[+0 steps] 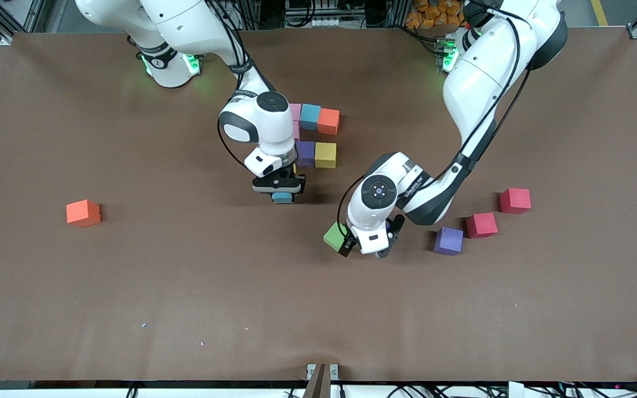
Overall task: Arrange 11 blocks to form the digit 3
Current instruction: 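Grasp the green cube with the left gripper and lift it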
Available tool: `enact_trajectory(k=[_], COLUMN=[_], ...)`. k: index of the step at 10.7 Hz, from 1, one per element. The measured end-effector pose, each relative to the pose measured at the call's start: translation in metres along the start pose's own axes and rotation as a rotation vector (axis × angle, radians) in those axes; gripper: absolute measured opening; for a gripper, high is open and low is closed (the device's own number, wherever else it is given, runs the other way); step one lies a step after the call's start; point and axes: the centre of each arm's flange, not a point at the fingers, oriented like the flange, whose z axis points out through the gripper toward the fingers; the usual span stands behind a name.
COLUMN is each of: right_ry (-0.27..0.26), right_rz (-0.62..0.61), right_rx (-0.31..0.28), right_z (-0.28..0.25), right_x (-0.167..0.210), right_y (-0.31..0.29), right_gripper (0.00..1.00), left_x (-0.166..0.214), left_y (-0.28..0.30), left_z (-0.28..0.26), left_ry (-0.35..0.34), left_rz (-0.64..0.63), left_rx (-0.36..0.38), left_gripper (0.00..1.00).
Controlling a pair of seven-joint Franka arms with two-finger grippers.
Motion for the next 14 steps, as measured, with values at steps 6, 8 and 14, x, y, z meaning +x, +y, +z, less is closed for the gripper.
enact_trajectory(k=[6,8,14], right_ry=[-0.005,-0.002,-0.003], right_rz=[-0.016,-0.026,-0.038], right_rx=[0.004,0.004,0.007], right_z=[0.007,0.007,0.006], right_x=[-0.008,-0.009,-0.014], right_y=[0.0,0.0,-0.003], right_gripper=[0.59,0.59,0.59], left_x=[0.003,-0.002,-0.021], left_y=[0.014,0.015,0.012], left_z=[-0.016,-0.015,0.002], left_ry=[-0.015,-0.012,0.017], left_rz=[-0.007,0.0,0.035], left_rx=[-0.098,-0.111,-0.128], left_gripper=[1.0,1.0,1.0])
